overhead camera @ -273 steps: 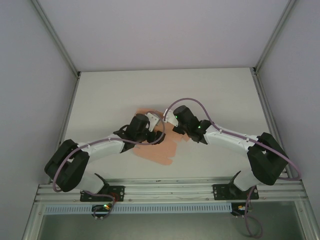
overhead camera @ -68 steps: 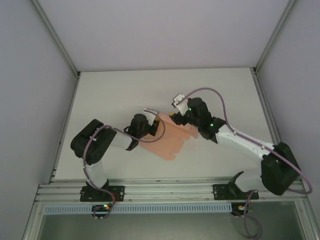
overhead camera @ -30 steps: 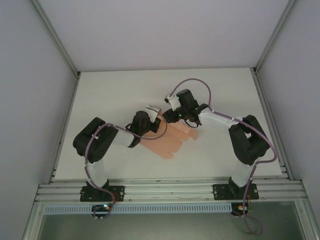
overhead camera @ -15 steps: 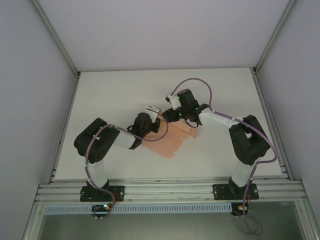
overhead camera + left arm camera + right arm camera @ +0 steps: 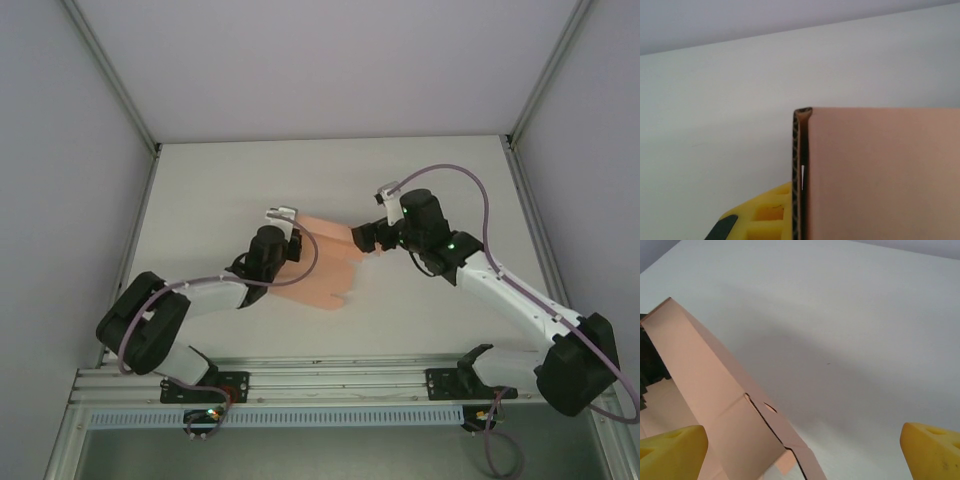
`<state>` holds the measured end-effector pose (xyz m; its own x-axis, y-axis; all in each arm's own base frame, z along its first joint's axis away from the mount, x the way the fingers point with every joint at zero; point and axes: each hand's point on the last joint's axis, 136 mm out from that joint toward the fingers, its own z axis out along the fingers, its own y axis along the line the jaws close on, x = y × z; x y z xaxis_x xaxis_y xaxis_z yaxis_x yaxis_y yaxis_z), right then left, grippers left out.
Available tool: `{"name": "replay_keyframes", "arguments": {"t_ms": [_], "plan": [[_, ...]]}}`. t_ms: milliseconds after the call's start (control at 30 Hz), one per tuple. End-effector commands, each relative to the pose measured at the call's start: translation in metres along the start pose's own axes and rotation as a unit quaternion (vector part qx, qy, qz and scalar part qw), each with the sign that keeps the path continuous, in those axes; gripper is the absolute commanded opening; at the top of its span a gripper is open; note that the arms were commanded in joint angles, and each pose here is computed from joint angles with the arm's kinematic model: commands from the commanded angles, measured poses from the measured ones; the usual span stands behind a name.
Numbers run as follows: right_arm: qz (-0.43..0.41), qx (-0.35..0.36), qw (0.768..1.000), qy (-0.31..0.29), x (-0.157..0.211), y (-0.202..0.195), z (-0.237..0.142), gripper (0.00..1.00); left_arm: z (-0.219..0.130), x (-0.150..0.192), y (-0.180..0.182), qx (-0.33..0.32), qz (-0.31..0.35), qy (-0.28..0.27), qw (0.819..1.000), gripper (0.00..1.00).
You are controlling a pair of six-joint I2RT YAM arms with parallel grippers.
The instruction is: Assemble paper box
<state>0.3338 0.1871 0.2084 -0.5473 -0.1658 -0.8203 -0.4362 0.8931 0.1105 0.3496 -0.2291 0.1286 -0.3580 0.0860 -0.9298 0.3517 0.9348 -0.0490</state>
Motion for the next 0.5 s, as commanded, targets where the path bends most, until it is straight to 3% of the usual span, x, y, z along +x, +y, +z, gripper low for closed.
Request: {"name": "replay_keyframes", "arguments": {"t_ms": [0,267,467], "plan": [[0.01,0.031,0.999,0.042,0.025,-0.013,0.006,1.0,-0.008,0.005,0.003,-0.009,-0.012,0.011,1.0,0.0],[0.02,0.019,0.998,0.055,0.044,-0.012,0.033,1.0,-0.015,-0.004,-0.001,0.006,-0.025,0.0,1.0,0.0],[0.028,-0.064,0.997,0.036,0.034,0.017,0.053,1.0,-0.02,-0.01,-0.008,0.026,-0.035,-0.006,0.999,0.0]]}}
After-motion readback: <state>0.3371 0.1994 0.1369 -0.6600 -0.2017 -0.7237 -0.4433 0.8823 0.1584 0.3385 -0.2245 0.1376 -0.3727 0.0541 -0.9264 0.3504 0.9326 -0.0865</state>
